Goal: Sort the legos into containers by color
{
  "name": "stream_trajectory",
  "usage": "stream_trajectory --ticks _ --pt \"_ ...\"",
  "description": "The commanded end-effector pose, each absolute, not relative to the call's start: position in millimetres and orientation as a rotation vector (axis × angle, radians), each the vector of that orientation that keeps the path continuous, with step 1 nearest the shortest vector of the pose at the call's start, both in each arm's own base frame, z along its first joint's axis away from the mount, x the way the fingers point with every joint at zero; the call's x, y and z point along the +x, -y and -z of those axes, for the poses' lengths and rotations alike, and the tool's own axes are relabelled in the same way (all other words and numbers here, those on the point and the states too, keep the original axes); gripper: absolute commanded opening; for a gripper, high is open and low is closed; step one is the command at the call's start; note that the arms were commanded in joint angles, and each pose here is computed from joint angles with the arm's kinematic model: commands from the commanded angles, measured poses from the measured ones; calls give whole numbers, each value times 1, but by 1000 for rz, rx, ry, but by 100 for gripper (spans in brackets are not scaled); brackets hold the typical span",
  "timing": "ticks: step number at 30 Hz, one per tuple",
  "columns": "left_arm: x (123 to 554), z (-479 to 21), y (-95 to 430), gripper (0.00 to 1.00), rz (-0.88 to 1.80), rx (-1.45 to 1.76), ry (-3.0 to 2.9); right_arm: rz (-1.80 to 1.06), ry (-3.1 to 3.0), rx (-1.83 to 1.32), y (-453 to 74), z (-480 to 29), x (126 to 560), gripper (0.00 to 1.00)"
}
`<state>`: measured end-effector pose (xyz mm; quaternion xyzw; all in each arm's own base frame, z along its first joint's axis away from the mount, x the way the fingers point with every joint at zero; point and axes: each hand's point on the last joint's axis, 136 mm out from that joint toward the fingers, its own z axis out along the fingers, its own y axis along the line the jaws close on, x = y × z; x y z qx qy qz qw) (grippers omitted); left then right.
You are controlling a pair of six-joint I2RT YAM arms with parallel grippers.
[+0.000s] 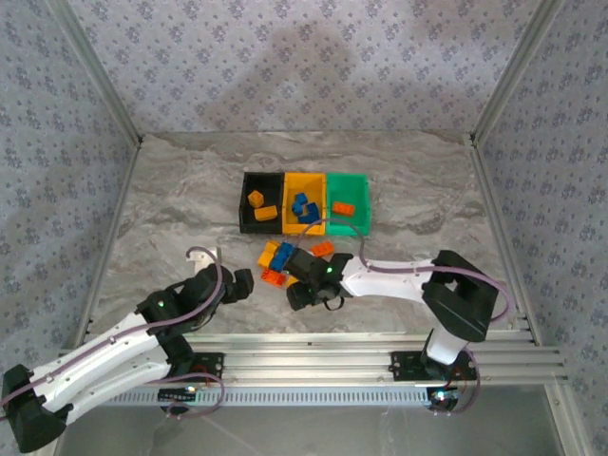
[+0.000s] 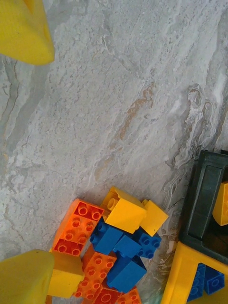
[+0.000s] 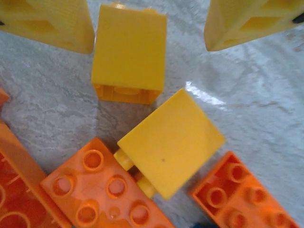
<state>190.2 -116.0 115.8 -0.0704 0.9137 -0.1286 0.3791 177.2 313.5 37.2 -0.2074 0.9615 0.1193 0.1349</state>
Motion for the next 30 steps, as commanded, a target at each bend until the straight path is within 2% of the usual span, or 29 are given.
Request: stream_trajectory --ticks 1,4,6,11,16,22,26,30 --pt "188 -128 115 100 356 -198 -2335 -279 -2785 -561 -314 -36 186 59" --pt "187 -125 115 99 366 -206 -2338 -242 -2804 -553 -310 -28 186 52" --pt "186 -124 114 99 373 -212 -2335 -232 -2805 -542 -308 -25 187 43" --pt "186 -127 113 99 383 -213 -2323 -265 -2772 -542 -308 -44 188 28" --pt "185 -125 109 99 368 -225 -2325 -401 -2663 -579 -323 -100 199 26" --pt "183 -111 112 99 400 -268 -2346 -599 -2487 -567 -376 -170 258 26" --pt "181 -108 113 99 411 -272 -2356 -632 -2440 -515 -407 -179 310 27" --pt "179 -104 114 99 429 -275 -2367 -585 -2434 -440 -425 -166 361 27"
